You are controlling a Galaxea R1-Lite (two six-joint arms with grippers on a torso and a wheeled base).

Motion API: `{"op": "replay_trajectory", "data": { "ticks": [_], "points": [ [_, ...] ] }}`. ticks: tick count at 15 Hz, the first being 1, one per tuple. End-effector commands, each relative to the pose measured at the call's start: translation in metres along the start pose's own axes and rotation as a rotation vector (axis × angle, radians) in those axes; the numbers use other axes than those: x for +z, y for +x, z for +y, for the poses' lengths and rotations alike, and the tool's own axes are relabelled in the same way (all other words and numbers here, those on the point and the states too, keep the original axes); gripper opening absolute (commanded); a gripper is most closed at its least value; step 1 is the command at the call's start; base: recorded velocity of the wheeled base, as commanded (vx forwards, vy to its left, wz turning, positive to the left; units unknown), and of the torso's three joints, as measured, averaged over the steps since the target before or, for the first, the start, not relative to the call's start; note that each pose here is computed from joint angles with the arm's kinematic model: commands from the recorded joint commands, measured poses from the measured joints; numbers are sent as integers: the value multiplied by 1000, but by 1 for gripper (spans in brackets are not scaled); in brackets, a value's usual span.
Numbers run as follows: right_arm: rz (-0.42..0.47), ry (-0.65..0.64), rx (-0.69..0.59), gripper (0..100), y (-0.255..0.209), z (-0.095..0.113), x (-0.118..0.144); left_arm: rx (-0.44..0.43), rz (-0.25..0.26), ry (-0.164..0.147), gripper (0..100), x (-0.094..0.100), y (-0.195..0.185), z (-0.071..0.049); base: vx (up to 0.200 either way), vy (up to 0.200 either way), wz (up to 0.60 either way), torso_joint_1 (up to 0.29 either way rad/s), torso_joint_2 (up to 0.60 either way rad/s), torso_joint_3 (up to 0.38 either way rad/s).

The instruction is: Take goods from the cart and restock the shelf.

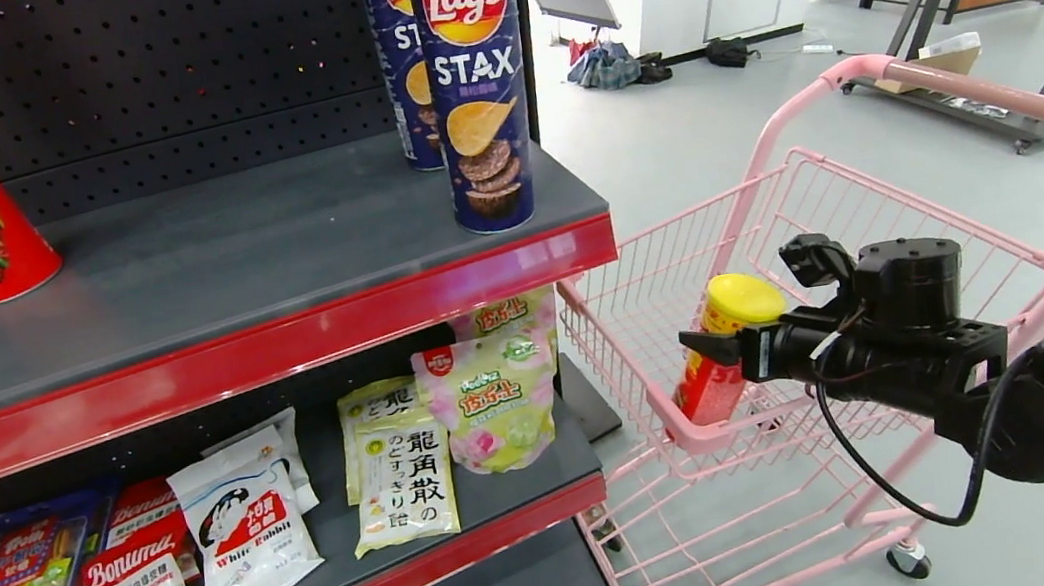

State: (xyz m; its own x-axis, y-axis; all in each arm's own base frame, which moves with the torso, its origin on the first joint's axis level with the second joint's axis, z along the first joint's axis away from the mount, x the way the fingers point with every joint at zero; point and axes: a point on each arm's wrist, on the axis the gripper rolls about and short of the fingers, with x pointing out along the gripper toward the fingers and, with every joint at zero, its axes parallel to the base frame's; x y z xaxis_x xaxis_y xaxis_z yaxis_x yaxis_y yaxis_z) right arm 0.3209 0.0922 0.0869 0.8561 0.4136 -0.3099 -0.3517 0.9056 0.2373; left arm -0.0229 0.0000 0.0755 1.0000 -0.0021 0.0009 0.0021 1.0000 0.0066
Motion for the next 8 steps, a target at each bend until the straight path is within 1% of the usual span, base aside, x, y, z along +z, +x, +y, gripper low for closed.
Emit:
{"op": "replay_trajectory", "data": {
  "ticks": [1, 4, 7, 8],
  "points": [
    [-8, 8, -8, 0, 7, 3, 0, 1, 1, 1, 100, 0, 0, 0, 0, 0, 0, 0, 0, 0],
    [-25, 29, 9, 0, 11, 10, 5, 1, 1, 1, 100, 0, 0, 0, 0, 0, 0, 0, 0, 0],
    [-29, 30, 7, 0, 10, 12, 5, 1, 1, 1, 100, 0, 0, 0, 0, 0, 0, 0, 0, 0],
    [-60, 20, 8, 0, 2, 14, 15, -1, 1, 0, 100, 0, 0, 0, 0, 0, 0, 0, 0, 0]
  ]
}}
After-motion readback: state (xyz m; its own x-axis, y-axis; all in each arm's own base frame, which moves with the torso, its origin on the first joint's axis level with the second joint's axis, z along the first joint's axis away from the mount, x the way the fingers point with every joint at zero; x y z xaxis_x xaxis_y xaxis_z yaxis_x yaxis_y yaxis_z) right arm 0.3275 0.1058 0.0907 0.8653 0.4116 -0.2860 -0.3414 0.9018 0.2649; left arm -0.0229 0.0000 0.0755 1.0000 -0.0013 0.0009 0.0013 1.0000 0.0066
